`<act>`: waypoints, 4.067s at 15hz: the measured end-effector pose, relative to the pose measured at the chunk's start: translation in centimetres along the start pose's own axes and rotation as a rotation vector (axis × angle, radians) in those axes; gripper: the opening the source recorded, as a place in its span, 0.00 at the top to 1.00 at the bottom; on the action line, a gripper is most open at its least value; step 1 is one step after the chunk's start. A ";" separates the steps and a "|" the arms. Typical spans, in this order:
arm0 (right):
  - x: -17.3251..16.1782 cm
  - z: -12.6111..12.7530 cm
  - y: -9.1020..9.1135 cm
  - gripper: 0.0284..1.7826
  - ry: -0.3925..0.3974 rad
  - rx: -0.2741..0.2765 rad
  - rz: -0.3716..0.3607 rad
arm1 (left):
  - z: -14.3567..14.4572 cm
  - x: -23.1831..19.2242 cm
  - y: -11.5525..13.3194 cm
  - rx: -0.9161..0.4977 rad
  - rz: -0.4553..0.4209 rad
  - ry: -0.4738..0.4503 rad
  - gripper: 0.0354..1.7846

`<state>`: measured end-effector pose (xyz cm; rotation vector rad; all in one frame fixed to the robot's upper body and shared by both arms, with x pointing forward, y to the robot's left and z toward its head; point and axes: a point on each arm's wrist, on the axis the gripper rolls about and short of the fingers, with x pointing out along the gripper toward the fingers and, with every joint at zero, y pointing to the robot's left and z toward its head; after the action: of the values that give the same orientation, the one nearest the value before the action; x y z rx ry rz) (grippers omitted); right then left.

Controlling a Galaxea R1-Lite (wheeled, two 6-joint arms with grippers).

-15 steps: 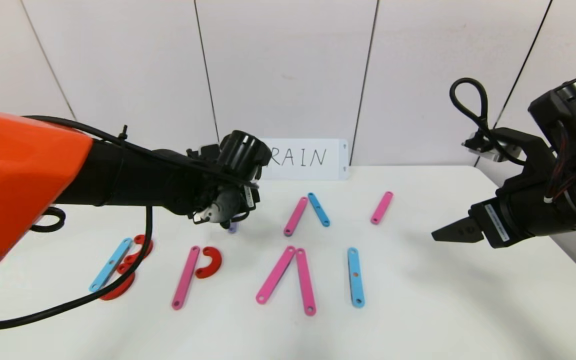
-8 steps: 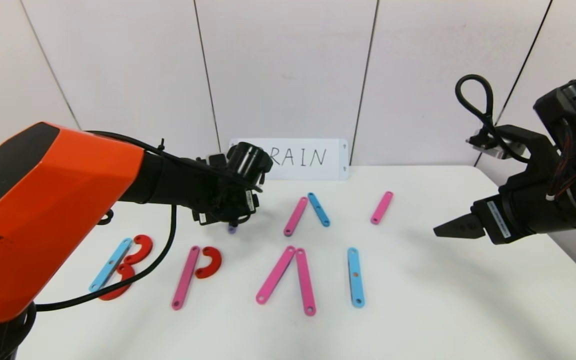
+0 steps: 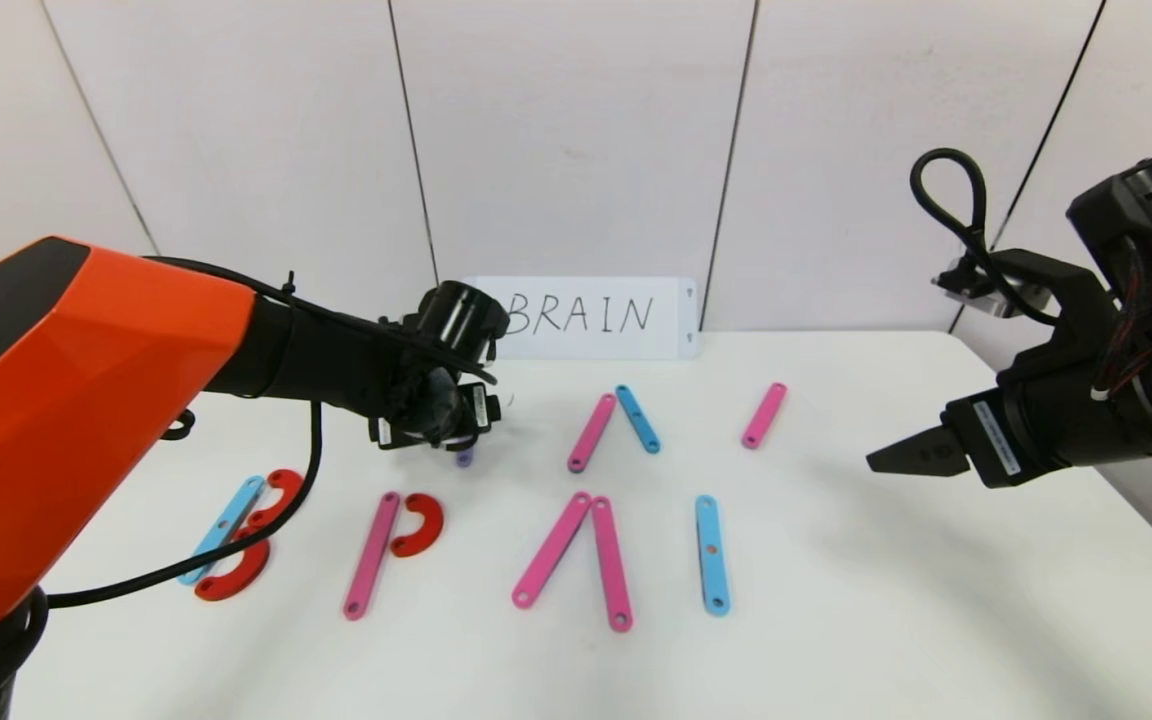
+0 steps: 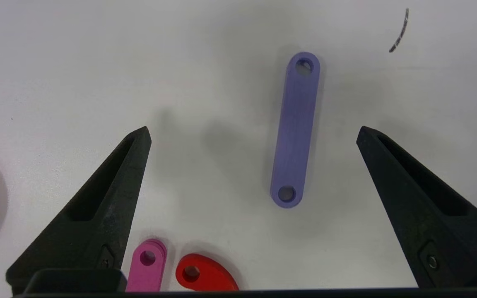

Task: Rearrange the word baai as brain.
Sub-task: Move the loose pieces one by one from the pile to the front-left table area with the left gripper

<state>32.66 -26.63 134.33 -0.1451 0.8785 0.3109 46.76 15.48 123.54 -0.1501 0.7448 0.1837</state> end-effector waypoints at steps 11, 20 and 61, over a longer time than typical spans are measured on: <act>0.1 0.0 0.1 0.05 0.003 -0.003 0.003 | -0.6 -1.2 1.1 0.096 -0.192 -0.064 0.03; 0.1 0.0 0.1 0.05 0.004 -0.004 0.005 | -1.6 0.3 0.2 0.095 -0.187 -0.036 0.03; 0.3 -0.3 0.5 0.05 0.016 -0.018 0.017 | -2.1 2.8 0.5 0.142 -0.137 -0.048 0.77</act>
<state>32.46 -26.17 133.93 -0.1574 0.8931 0.3337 47.27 15.86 120.12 -0.0610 0.6942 0.0034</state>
